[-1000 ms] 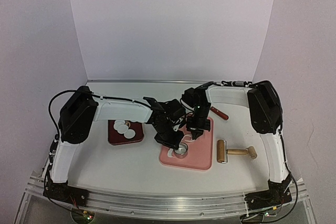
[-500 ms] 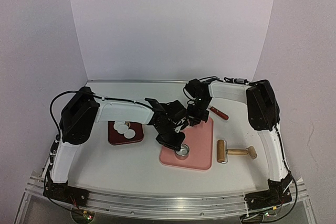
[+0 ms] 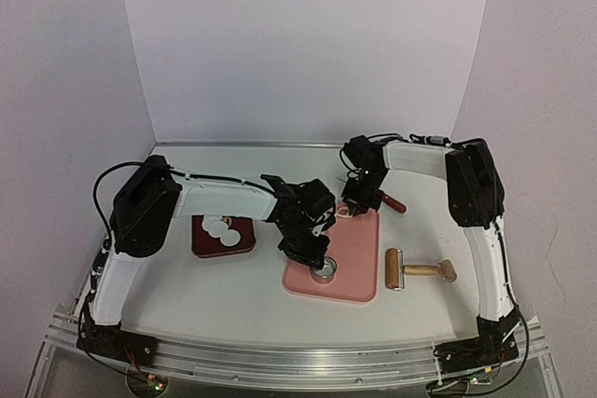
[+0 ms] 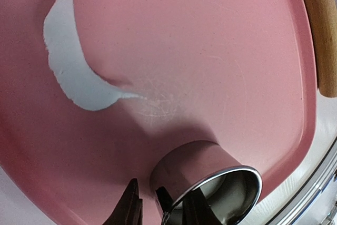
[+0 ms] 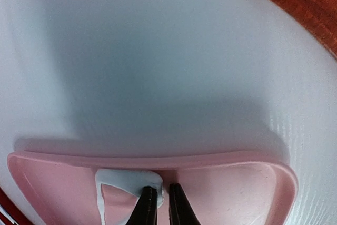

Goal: Roll out the dumpling wrappers from the dough

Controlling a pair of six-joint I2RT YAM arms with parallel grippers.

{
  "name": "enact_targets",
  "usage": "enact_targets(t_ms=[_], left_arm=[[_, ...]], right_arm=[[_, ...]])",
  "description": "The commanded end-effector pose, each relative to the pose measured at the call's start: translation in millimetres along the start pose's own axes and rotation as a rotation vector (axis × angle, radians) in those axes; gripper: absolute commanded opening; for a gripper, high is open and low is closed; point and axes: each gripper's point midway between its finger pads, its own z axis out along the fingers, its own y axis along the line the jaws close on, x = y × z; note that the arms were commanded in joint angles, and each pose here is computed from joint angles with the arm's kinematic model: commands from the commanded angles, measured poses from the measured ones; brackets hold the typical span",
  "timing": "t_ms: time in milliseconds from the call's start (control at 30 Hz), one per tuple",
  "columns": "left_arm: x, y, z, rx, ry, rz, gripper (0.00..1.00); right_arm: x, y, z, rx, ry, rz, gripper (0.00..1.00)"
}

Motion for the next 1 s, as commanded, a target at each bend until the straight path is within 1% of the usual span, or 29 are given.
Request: enact_targets(t_ms=[0, 100, 167, 267, 433, 567, 767, 967], left_arm=[[-24, -9, -18, -0.008, -0.072, 0.021, 0.29], [-32, -12, -28, -0.014, -0.107, 0.022, 0.37], [-35, -12, -34, -0.018, -0.122, 0.019, 0.40], [-36, -11, -39, -0.022, -0.135, 0.011, 0.41], [-30, -7, -41, -0.034, -0.130, -0.004, 0.41], [-35, -9, -54, -0.017, -0.181, -0.026, 0.43], [-58, -20, -85, 0.080, -0.275, -0.067, 0.55], [-83, -29, -117, 0.189, -0.364, -0.109, 0.67]], right_arm=[[1, -7, -19, 0.005, -0.002, -0.093, 0.18], [3, 1, -38, -0.045, -0.004, -0.153, 0.27], [5, 4, -53, -0.075, -0.010, -0.190, 0.33], [10, 5, -80, -0.119, -0.030, -0.237, 0.41], [23, 2, -111, -0.187, -0.051, -0.256, 0.51], [36, -16, -107, -0.158, -0.025, -0.226, 0.54], [52, -24, -94, -0.167, 0.025, -0.231, 0.65], [54, -25, -92, -0.171, 0.032, -0.252, 0.73]])
